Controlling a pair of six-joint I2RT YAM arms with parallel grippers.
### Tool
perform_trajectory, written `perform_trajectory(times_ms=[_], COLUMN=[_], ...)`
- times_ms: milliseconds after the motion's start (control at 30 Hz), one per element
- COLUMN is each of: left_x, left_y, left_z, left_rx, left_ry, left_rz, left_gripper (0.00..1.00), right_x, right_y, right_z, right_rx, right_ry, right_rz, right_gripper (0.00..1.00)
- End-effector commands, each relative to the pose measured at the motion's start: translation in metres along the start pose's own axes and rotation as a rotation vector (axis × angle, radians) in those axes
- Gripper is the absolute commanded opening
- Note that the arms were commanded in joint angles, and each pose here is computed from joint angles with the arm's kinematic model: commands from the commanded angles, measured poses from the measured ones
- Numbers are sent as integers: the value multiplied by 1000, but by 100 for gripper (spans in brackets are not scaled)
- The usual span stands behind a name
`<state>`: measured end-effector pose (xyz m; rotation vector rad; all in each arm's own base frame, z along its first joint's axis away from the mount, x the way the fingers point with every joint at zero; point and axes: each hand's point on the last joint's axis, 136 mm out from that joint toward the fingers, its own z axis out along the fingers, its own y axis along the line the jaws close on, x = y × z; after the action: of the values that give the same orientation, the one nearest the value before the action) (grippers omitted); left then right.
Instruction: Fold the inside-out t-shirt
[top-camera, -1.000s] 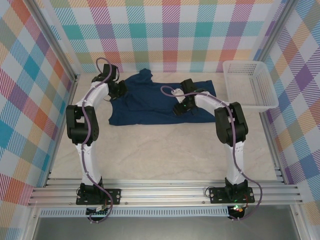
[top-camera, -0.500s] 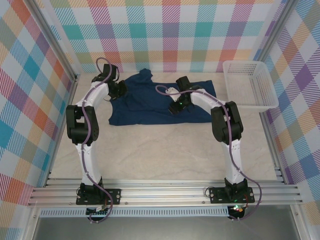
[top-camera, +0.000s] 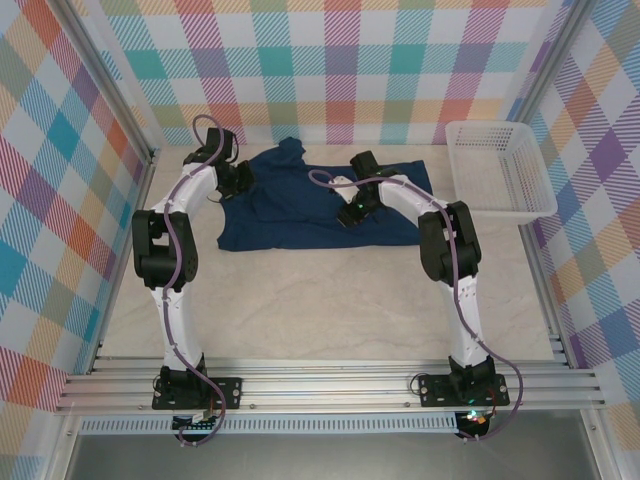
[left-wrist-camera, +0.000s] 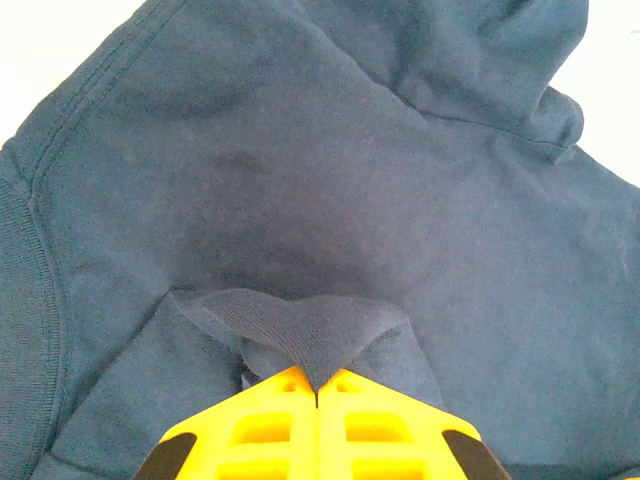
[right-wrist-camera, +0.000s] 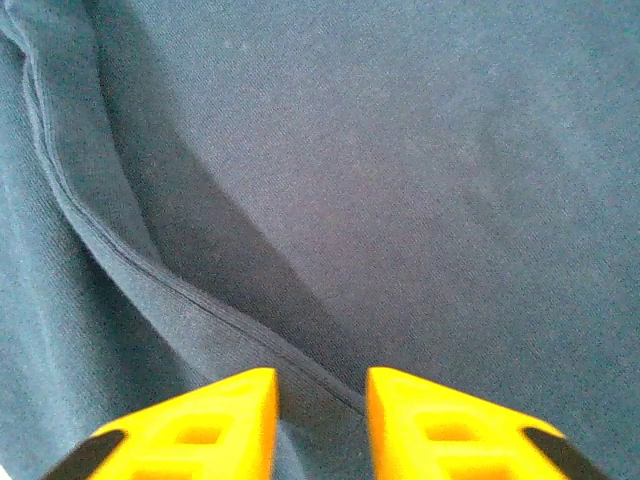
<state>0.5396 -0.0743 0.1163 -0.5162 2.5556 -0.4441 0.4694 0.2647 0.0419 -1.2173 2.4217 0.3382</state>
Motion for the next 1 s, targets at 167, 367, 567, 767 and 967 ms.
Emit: perform_trajectory(times_ms=[167,367,567,767,967], left_x=[-7,-7,-6,-6,-8], left_y=[2,2,3,3,4], left_z=[-11,-11,-10,-11,-13], left_rx=[3,6,5,5,1], left_ry=[-11,-10,-7,-8,-13], left_rz=[9,9,9,8,8], left_gripper=[0,0,0,0,0], right_x=[-2,-3,3,6,0], right_y=[7,18,16,11,11], right_z=[4,-1,7,15,12], right_rx=[-29,-78,-74,-47,-41], right_ry=[7,-16,27,57,36], right_rz=[-21,-41,-54,-62,-64], right_gripper=[16,37,43,39,18])
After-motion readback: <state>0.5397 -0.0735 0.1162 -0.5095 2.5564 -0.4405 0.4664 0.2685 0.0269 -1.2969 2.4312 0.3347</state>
